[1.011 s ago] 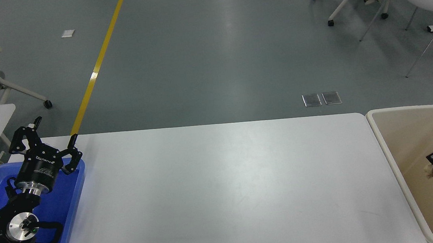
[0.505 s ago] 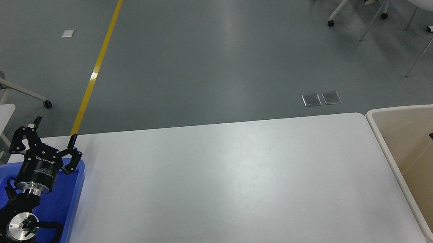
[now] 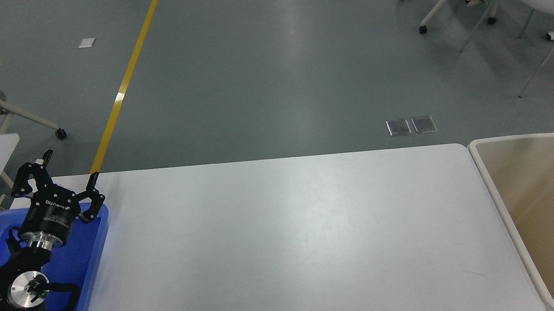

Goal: Clean the table surface

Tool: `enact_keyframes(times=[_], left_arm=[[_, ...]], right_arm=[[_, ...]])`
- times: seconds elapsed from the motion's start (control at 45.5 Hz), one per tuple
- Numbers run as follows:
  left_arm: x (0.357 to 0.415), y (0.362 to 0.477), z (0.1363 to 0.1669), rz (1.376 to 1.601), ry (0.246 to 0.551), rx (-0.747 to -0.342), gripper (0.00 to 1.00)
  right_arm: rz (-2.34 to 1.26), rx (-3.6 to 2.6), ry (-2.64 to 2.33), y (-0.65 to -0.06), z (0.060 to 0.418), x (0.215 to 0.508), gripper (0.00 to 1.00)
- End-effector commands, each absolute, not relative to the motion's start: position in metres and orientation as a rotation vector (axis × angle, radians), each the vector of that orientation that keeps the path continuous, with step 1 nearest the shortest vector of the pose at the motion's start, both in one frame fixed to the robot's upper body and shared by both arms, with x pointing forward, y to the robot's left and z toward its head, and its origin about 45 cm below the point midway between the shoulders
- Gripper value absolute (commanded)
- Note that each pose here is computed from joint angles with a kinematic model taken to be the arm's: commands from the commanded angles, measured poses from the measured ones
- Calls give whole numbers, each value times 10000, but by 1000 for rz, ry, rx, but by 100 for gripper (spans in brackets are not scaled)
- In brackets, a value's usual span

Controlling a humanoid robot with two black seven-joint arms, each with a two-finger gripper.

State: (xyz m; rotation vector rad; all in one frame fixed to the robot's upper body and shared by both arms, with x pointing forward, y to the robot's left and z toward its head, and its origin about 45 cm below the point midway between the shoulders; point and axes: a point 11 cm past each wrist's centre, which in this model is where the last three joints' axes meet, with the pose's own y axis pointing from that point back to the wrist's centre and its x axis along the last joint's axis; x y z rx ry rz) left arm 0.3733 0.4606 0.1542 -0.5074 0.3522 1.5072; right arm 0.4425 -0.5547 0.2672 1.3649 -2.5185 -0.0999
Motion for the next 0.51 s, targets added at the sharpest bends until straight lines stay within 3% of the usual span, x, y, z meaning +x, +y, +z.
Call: enact_keyframes(times=[0.0, 0.33, 0.484], left_arm=[[3733, 4607, 1543, 1508, 352, -507, 100], [3733, 4607, 1543, 1508, 352, -507, 100], [3733, 4606, 1543, 1506, 352, -508, 100]], right_arm=[[-128, 1584, -2748, -5330, 3360, 4724, 98], [36, 1922, -2852, -4879, 3849, 4887, 98], [120, 2041, -2854, -4738, 3769, 4853, 98]])
